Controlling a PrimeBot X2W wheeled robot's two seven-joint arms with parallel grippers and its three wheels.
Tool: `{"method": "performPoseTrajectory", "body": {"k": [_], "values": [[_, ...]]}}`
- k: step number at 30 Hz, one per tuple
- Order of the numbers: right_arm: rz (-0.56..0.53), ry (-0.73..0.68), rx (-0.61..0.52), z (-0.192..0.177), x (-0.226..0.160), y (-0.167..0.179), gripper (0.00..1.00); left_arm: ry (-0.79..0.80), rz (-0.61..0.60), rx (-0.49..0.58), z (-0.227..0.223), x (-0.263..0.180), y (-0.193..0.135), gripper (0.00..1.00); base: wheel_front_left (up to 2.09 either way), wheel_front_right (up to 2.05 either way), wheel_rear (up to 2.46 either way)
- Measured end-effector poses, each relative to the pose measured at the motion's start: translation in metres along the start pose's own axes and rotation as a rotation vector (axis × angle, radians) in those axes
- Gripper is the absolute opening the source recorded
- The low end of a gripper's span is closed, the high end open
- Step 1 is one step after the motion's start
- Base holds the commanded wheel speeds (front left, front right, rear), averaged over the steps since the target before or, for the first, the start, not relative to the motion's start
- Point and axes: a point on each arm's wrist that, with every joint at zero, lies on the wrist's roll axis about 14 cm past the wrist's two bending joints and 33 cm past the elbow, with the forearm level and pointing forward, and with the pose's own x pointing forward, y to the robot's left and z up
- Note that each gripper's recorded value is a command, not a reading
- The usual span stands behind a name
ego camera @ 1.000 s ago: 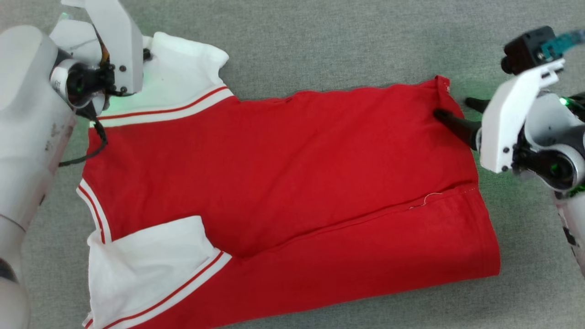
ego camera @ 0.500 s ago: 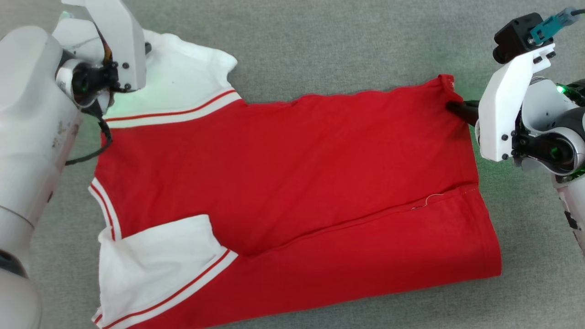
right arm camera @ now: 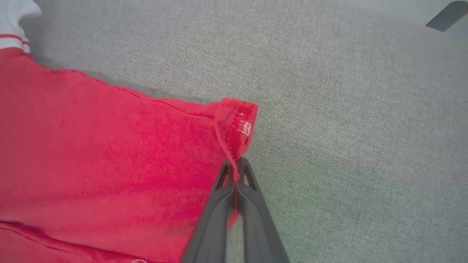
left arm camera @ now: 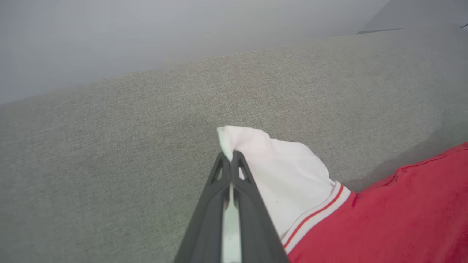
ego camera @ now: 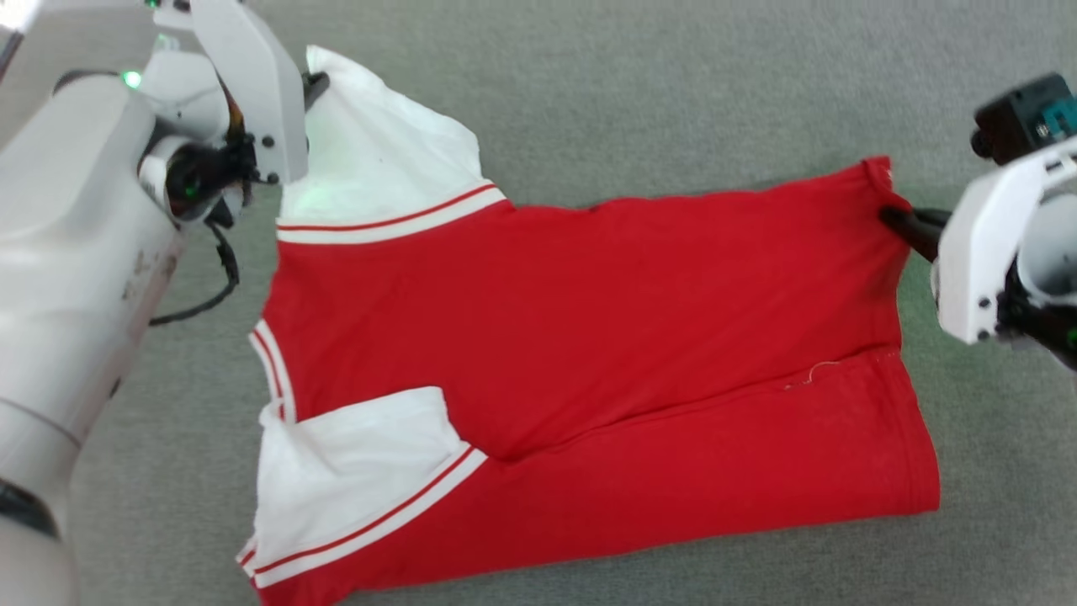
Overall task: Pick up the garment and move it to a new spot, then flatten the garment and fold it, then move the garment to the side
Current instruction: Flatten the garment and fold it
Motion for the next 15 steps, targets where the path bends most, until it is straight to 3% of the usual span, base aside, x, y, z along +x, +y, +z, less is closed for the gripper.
{"method": "performPoseTrajectory", "body": {"k": [8,15], "values": [[0.018,-0.064,-0.050,-0.011,-0.021,0.009,0.00,-0.066,-0.009,0.033,0.000,-0.045,0.004,0.00,0.00,0.00,0.00],[0.037,-0.065,-0.061,-0.035,-0.036,0.014,0.00,-0.065,-0.008,0.051,-0.026,-0.080,0.000,0.00,0.00,0.00,0.00]]}}
